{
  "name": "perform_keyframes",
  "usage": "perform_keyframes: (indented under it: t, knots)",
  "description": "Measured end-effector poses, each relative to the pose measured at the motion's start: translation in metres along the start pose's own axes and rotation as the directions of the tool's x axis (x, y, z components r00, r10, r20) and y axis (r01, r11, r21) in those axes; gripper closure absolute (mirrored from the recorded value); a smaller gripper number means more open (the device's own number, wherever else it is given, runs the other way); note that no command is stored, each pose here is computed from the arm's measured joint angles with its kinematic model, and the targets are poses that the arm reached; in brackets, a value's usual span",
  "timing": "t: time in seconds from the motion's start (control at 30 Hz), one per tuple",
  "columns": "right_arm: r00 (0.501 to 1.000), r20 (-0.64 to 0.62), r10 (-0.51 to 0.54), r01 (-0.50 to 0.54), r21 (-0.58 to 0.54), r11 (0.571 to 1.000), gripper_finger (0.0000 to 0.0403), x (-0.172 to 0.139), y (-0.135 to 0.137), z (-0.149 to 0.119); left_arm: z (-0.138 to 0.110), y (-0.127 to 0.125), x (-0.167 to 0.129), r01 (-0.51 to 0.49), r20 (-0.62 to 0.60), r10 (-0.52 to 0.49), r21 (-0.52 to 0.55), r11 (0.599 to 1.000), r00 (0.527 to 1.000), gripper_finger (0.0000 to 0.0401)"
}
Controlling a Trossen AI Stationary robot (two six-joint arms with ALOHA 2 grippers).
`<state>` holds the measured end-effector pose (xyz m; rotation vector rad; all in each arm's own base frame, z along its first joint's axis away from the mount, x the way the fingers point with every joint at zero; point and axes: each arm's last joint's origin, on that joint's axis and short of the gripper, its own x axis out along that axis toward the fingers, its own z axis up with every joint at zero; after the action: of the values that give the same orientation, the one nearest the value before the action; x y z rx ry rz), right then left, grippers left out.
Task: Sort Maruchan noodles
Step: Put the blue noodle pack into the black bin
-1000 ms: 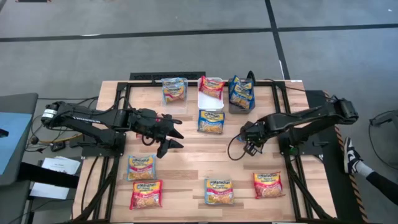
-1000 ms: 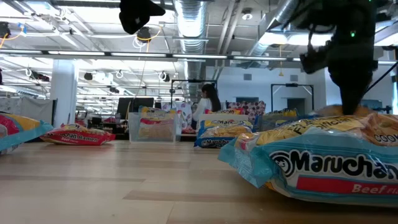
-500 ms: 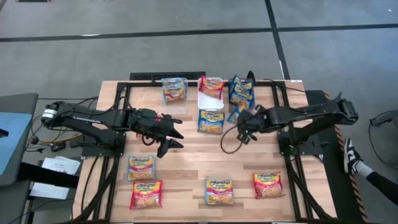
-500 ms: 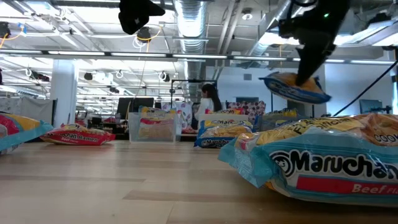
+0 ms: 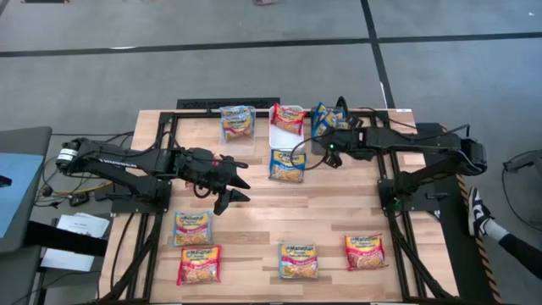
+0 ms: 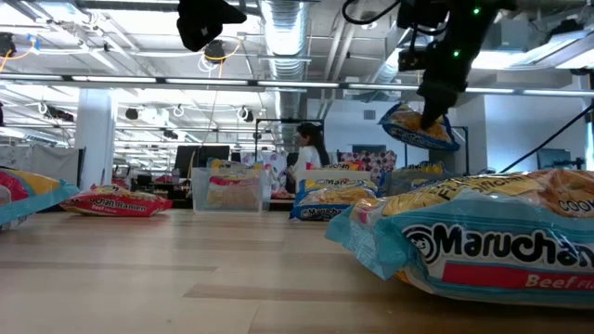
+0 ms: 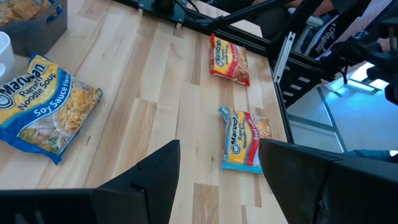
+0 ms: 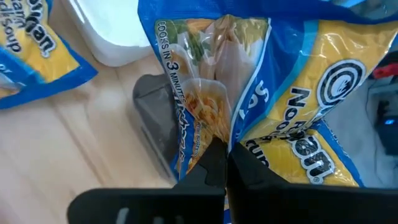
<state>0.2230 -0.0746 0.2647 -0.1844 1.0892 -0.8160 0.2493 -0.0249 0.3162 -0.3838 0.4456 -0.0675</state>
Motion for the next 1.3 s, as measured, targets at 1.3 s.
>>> perform_keyframes:
  t: [1.3]
  knots:
    - [0.939, -0.292, -0.182, 0.105, -0.259, 0.960, 0.0371, 0.101, 0.037, -0.002, -0.003, 0.002, 0.000, -0.018, -0.036, 0.020, 0.050, 0.999, 0.999, 0.0196]
